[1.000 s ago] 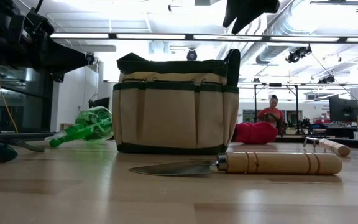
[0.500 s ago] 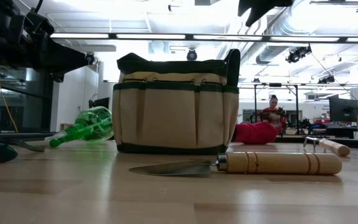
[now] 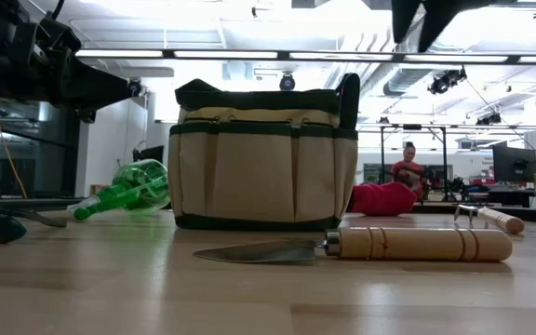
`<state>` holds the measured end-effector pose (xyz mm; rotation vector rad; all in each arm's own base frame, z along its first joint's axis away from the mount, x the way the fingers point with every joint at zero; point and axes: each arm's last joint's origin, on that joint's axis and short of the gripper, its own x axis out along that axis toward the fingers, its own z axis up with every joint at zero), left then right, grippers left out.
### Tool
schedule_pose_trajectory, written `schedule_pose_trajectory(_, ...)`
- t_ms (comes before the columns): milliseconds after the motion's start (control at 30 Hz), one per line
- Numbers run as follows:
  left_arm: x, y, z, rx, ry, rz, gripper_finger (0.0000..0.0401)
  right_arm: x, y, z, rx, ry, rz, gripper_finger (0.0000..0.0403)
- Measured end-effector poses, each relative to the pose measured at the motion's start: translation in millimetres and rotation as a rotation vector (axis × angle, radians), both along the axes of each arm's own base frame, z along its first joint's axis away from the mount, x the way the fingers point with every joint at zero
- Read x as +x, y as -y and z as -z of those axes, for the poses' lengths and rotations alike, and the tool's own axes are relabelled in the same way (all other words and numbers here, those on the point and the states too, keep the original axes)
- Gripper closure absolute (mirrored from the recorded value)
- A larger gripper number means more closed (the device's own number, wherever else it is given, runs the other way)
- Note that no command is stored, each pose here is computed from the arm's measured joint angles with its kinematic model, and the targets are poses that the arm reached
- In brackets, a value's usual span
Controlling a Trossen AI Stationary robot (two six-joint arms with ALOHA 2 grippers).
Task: Pick & Place Garden tools in Gardening bag
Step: Put the green shears into the gardening bag
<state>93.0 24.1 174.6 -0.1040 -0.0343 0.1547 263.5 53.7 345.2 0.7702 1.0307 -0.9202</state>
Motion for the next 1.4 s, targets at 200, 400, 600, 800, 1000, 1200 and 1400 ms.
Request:
schedule_pose_trajectory(200, 0, 0, 0, 0.000, 0.000, 0.000, 0.0277, -9, 2, 6, -0.007, -0.075, 0.101, 0.0220)
schedule_pose_trajectory(400, 0, 0, 0, 0.000, 0.000, 0.000, 0.0277, -15, 0, 26, -0.015, -0.185, 0.098, 0.0220)
schedule_pose_trajectory(600, 0, 0, 0, 0.000, 0.000, 0.000, 0.0277, -31, -3, 53, -0.043, -0.214, 0.124, 0.0220)
schedule_pose_trajectory(800, 0, 0, 0, 0.000, 0.000, 0.000, 0.0277, -58, 2, 66, 0.007, -0.085, 0.191, 0.0220)
schedule_pose_trajectory(1000, 0, 0, 0, 0.000, 0.000, 0.000, 0.0277, -83, 11, 56, -0.013, 0.034, 0.176, 0.0220)
schedule_pose_trajectory(1200, -1, -4, 1, 0.097, -0.031, -0.150, 0.0277, -87, 14, 39, -0.116, 0.171, -0.075, 0.0220)
schedule_pose_trajectory(1400, -3, -8, 0, 0.159, -0.048, -0.306, 0.0277, -80, 12, 35, -0.225, 0.140, -0.438, 0.0220)
